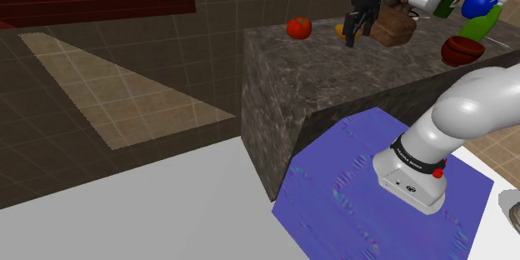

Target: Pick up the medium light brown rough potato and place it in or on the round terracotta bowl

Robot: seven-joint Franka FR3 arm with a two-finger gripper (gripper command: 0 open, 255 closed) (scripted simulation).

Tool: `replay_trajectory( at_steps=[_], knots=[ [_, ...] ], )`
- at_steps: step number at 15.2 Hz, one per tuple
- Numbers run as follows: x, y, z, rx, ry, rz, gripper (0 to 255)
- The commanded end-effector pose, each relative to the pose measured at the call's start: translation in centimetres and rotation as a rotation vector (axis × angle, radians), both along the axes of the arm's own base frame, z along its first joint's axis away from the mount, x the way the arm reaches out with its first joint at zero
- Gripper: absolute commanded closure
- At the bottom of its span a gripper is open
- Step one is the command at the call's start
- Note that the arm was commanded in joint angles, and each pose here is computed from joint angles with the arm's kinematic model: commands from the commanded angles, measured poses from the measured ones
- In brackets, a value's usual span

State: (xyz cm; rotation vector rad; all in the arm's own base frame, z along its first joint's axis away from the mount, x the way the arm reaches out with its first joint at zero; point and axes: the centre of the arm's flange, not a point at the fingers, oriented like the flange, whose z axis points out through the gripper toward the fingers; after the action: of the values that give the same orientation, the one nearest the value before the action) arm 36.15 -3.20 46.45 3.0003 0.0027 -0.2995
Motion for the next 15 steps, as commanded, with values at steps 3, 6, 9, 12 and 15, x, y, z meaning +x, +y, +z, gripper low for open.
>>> replay_trajectory(
  at_steps=[3, 6, 9, 12, 15],
  knots=[
    [2.7, -3.0, -2.6, -0.066, -0.009, -0.019, 0],
    [4.6, -5.3, -4.3, -0.114, -0.015, -0.034, 0],
    [6.5, -7.8, -5.9, -0.163, -0.02, -0.049, 0],
    [8.4, -10.4, -7.3, -0.211, -0.026, -0.064, 0],
    [10.3, -13.0, -8.6, -0.259, -0.032, -0.079, 0]
  ],
)
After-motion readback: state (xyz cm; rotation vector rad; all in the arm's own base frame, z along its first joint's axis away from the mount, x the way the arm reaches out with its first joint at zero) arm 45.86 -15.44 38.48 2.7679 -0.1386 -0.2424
